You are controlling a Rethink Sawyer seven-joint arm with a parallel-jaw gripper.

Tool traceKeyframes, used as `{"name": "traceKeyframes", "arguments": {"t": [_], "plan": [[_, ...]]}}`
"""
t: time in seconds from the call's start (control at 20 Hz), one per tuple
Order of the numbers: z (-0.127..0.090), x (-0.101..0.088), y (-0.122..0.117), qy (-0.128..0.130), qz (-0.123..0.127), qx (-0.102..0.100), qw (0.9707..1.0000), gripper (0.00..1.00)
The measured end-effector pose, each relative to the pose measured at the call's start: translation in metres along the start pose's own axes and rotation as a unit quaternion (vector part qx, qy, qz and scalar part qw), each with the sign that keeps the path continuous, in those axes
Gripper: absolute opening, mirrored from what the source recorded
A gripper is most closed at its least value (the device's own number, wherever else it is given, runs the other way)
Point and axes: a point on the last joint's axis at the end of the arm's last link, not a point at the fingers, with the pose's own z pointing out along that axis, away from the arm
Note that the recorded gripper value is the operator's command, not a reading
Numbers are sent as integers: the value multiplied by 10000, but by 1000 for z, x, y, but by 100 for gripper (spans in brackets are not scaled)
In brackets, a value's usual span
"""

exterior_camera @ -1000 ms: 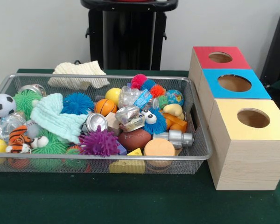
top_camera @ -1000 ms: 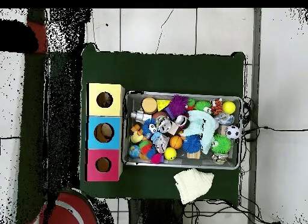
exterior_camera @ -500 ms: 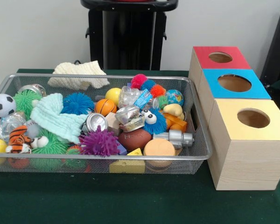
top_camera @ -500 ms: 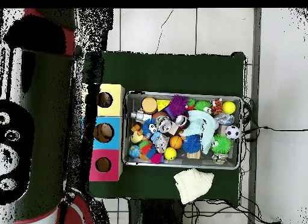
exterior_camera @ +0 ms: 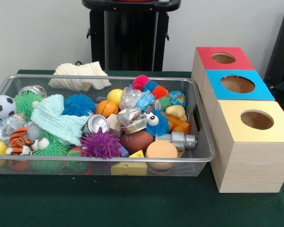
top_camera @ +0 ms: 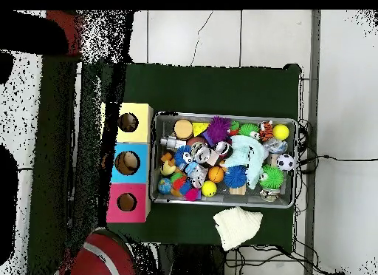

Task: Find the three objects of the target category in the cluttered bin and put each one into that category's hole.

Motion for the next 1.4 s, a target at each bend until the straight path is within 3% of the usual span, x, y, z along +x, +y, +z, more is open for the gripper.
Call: {"name": "traceKeyframes", "arguments": {"t": [0.1, 0.15, 0.35, 0.55, 0.75, 0.95, 1.15, 1.2, 1.4], "plan": [[-28, 15, -10, 242, 302, 249, 9989, 0], [-56, 33, -18, 381, 519, 468, 9968, 0], [-89, 61, -21, 268, 567, 520, 9967, 0], [-104, 79, -15, -55, 526, 386, 9979, 0], [-106, 92, -2, -374, 407, 167, 9983, 0], [-106, 86, 10, -627, 214, -170, 9977, 0], [-109, 77, 18, -780, -162, -457, 9958, 0], [-110, 73, 20, -819, -380, -583, 9942, 0], [-112, 69, 22, -796, -496, -709, 9931, 0]]}}
